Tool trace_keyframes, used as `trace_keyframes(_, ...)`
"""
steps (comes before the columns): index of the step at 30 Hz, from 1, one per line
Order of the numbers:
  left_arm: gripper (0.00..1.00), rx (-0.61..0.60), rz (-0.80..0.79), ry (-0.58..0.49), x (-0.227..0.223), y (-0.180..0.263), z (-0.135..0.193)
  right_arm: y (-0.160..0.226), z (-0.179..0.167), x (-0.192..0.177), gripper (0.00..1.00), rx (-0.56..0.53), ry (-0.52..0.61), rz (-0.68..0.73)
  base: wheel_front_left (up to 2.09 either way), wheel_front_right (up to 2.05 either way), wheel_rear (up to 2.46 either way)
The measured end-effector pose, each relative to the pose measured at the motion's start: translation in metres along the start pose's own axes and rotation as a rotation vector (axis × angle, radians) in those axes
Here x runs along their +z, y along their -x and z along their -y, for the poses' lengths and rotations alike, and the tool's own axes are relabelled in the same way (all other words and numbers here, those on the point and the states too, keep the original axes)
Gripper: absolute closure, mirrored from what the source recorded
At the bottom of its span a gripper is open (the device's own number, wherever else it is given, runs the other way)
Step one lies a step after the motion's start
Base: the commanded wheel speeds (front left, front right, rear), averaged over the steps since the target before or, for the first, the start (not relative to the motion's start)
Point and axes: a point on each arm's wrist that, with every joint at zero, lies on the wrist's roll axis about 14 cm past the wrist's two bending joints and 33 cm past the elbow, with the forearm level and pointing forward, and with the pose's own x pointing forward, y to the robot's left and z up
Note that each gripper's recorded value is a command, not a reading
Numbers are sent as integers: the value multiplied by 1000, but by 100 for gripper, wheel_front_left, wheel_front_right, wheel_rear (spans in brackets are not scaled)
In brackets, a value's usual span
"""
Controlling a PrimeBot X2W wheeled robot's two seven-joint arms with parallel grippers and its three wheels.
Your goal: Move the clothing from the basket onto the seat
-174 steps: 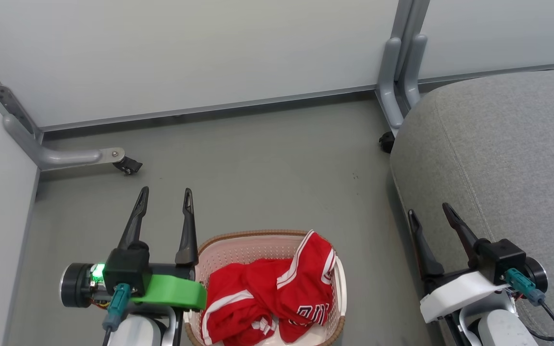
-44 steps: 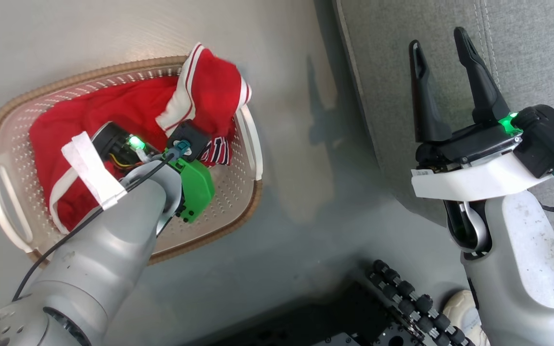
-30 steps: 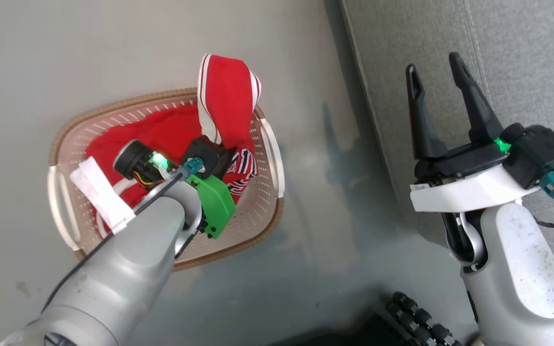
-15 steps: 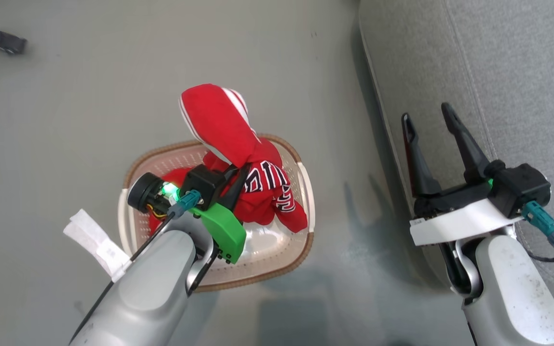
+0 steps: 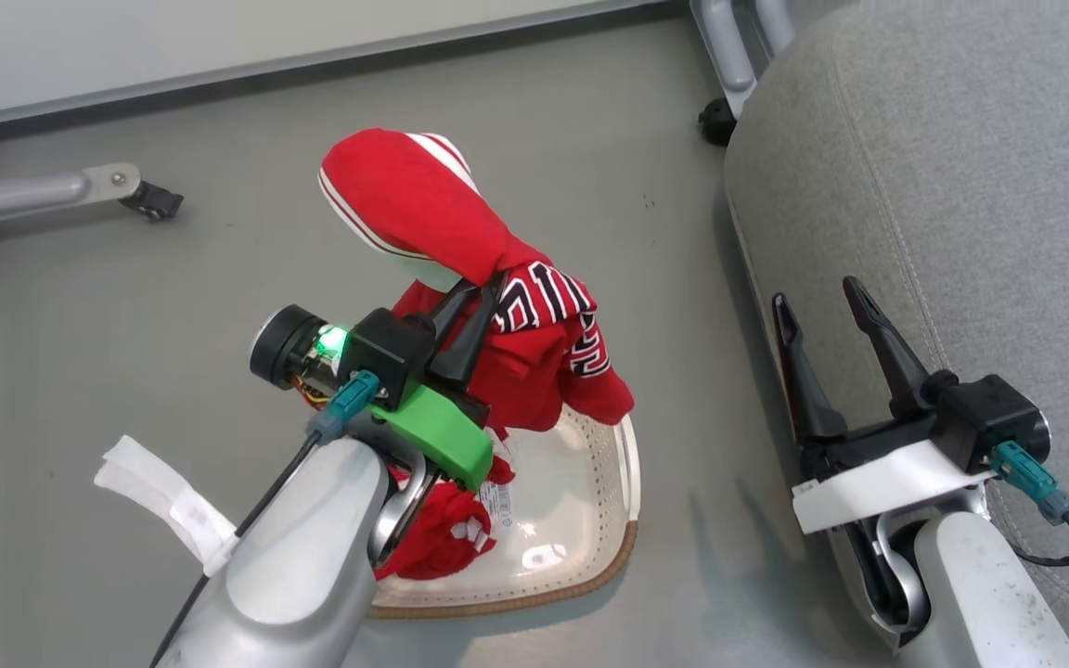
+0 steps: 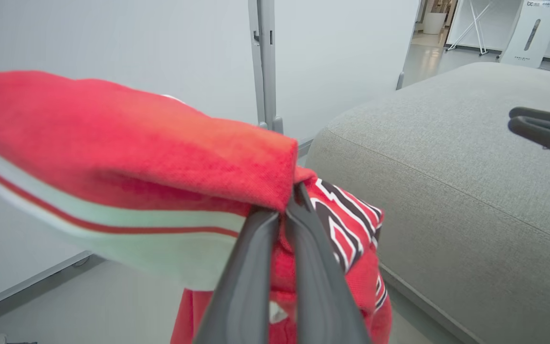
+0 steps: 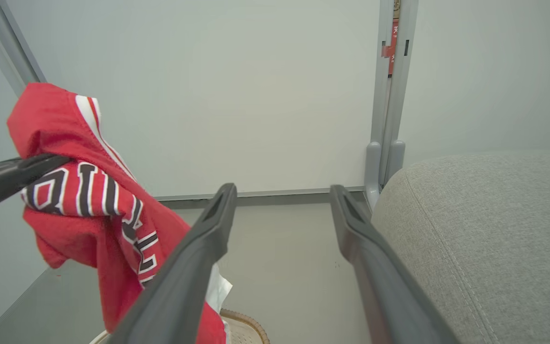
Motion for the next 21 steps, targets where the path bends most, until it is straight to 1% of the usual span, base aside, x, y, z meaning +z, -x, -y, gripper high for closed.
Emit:
trace_keyframes(7,100,-9,135,-46,53,3,6,6,-7,14,0,13,-10,31,0,0,0)
trace_keyframes(13,100,-9,239,-81,93,3,5,13,-6,20,0,3,-14,44,0,0,0)
trace_keyframes(21,100,-23,338,-129,133,5,9,21,-4,26,0,-9,-16,56,0,0,0)
